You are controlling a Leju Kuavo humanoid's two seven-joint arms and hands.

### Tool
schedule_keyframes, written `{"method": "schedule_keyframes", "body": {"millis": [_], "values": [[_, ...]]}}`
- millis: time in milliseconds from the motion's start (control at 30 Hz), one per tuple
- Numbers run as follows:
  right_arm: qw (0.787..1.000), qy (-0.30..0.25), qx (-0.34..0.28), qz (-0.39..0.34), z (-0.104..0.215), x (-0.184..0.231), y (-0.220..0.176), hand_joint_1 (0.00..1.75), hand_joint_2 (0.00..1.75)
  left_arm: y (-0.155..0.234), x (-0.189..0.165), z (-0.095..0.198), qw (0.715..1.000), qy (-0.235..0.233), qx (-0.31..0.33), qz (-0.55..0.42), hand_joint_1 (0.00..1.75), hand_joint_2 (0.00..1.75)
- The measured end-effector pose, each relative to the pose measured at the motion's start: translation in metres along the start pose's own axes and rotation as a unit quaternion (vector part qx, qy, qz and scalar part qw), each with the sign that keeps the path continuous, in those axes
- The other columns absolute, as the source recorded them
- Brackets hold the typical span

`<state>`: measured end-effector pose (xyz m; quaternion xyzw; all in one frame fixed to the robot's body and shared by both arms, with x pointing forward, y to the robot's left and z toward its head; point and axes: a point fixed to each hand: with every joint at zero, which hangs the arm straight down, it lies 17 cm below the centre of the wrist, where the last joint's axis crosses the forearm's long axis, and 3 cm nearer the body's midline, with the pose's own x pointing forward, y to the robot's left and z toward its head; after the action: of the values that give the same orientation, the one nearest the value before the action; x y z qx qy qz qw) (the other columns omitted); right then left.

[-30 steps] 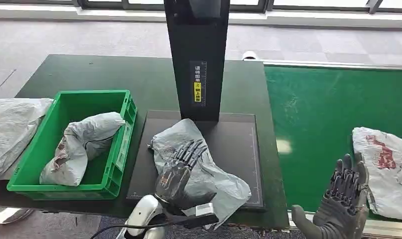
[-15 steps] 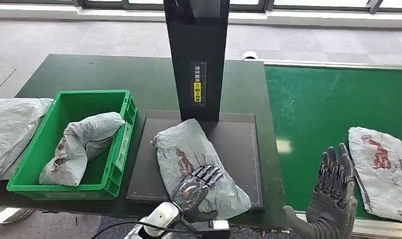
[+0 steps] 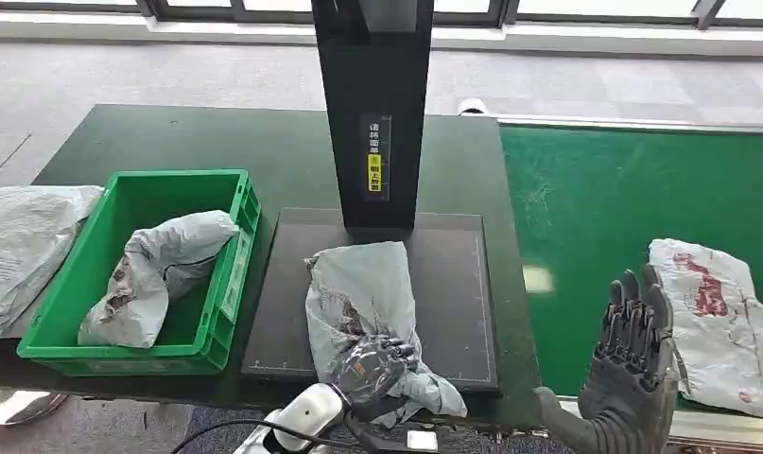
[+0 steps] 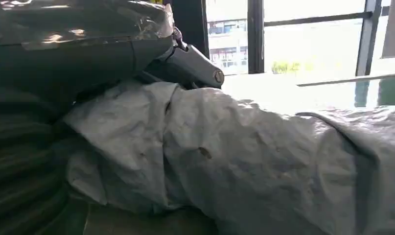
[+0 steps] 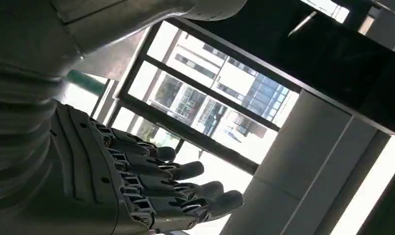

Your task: Moved the parcel from conveyor to table for the left to box.

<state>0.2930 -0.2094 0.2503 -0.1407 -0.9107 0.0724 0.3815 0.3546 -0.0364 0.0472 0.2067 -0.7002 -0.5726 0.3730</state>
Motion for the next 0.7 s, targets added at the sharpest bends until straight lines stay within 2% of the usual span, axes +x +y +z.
{"method": "schedule_keyframes", "body": {"millis": [100,233,333,467,700], "values": [[1.0,0.001,-0.003,0.001,0.001,0.003,-0.001,0.0,1.75,0.026,0.0,-0.003,0.999,0.001,0.047,-0.007,1.75,1.75],[1.0,0.0,-0.007,0.0,0.0,0.005,-0.002,0.0,1.75,0.045,0.002,-0.003,0.997,0.001,0.077,-0.012,1.75,1.75],[1.0,0.002,-0.011,0.005,0.001,0.007,-0.005,0.0,1.75,0.083,0.006,-0.001,0.989,-0.005,0.147,-0.014,1.75,1.75],[1.0,0.004,-0.019,0.01,0.003,0.008,-0.01,0.0,1.75,0.153,0.013,0.013,0.965,-0.012,0.261,-0.017,1.75,1.75],[1.0,0.004,-0.025,0.013,0.003,0.009,-0.013,0.0,1.75,0.212,0.021,0.035,0.933,-0.021,0.357,-0.037,1.75,1.75]]}}
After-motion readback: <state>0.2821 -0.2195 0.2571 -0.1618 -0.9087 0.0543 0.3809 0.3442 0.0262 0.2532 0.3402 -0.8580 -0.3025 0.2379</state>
